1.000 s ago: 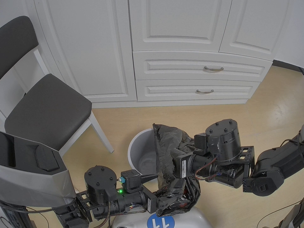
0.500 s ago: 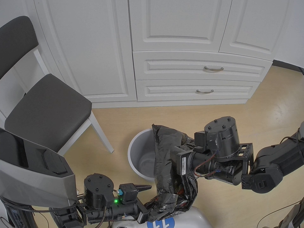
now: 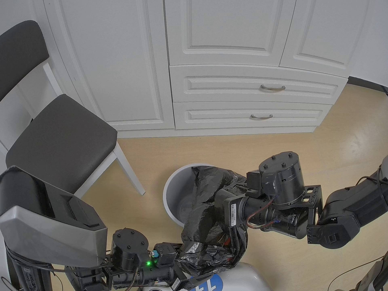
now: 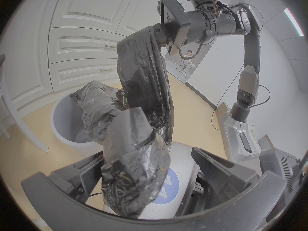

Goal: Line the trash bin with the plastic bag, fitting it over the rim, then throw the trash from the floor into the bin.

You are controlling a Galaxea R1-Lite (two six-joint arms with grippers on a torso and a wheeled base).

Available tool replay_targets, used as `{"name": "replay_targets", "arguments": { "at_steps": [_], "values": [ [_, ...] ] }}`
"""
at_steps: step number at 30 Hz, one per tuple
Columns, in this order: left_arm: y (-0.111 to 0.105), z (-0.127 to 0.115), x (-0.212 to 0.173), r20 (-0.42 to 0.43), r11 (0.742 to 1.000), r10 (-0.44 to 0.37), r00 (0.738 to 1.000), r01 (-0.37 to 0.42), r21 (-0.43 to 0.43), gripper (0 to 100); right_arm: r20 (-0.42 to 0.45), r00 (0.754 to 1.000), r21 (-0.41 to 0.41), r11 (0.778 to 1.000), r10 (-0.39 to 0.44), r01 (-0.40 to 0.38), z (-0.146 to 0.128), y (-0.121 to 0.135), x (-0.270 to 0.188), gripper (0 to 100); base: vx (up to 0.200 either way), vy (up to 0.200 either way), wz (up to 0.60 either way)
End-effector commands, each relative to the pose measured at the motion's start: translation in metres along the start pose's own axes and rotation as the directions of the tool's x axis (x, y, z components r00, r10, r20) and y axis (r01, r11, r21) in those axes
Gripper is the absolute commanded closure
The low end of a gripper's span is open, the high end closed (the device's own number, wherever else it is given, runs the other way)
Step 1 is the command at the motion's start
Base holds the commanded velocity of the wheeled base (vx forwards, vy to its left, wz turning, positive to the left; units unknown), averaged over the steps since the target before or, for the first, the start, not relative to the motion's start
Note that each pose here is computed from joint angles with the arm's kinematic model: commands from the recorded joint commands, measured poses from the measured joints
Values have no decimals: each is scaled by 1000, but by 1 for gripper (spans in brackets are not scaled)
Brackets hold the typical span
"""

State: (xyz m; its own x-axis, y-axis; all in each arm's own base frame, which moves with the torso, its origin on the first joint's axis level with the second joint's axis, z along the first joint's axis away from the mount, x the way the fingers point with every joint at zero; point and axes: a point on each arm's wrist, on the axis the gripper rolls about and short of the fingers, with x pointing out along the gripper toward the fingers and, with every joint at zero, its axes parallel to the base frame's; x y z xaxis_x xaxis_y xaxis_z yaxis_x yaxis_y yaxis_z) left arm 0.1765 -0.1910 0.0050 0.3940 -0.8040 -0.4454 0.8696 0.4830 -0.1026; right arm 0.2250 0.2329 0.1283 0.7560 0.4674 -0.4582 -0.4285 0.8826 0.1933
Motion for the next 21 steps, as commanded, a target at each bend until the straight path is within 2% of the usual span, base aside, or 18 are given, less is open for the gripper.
{"name": "replay_targets", "arguments": {
  "at_steps": [1,8,10,14,19,21],
  "values": [
    [0,0,3,3,1000,-4,1000,4,-1,0,-1,1000,-2,1000,4,-4,-1,1,0,100,0,0,0],
    [-1,11,6,51,1000,-1,999,2,-20,0,13,1000,-8,1000,-25,25,-1,6,2,100,0,0,0],
    [-3,25,3,111,998,-2,994,9,-61,0,33,997,-11,998,-64,64,-1,12,5,100,0,0,0],
    [-3,38,1,168,994,-2,986,20,-109,0,41,997,-8,998,-69,70,-2,17,3,100,0,0,0],
    [-6,42,4,186,992,21,982,3,-130,0,50,996,-8,997,-78,79,-1,19,3,100,0,0,0],
    [-14,43,6,186,992,26,982,-2,-129,0,55,995,-6,997,-81,81,1,19,3,100,0,0,0]
  ]
}}
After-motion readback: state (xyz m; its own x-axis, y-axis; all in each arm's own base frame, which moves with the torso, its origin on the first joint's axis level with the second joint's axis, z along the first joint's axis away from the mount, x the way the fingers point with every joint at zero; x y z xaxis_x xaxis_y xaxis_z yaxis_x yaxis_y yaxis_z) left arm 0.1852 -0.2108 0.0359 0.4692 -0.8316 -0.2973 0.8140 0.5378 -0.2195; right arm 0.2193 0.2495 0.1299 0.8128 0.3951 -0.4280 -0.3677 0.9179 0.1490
